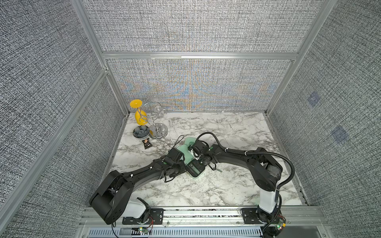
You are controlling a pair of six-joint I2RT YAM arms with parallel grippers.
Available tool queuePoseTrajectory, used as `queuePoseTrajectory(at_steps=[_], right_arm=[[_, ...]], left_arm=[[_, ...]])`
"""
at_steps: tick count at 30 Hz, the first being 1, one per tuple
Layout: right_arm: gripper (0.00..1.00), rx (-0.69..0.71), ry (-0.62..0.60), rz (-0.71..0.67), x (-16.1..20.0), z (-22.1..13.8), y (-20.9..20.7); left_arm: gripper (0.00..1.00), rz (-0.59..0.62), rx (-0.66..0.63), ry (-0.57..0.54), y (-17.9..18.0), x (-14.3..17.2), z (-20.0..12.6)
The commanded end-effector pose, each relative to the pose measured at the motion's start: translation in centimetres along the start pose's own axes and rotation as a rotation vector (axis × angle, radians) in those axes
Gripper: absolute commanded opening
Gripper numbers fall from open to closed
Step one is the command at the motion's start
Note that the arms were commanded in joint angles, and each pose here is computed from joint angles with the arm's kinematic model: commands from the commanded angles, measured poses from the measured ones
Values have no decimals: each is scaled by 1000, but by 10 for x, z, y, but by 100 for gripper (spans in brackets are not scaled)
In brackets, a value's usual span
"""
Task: Organize nail clipper sets
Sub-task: Place the nail clipper in the storage box.
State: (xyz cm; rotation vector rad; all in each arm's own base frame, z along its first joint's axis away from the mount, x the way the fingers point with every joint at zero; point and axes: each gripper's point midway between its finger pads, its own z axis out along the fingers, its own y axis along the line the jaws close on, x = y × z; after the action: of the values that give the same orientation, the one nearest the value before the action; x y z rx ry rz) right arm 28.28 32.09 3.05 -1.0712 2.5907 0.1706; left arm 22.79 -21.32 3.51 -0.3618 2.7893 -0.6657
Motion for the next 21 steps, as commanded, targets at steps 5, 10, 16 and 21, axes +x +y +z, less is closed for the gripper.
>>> queuePoseTrajectory(at_steps=[5, 10, 16, 21], right_arm=[[2, 40, 49, 29, 9, 7, -4], [1, 65, 83, 24, 13, 11, -5], [1, 98, 124, 18, 19, 15, -5], [1, 106, 152, 19, 23, 21, -3]], left_arm=[[51, 2, -2, -15, 0, -2, -1], [51, 1, -1, -16, 0, -3, -2], [51, 1, 0, -15, 0, -2, -2], [51, 1, -2, -15, 0, -2, -2]])
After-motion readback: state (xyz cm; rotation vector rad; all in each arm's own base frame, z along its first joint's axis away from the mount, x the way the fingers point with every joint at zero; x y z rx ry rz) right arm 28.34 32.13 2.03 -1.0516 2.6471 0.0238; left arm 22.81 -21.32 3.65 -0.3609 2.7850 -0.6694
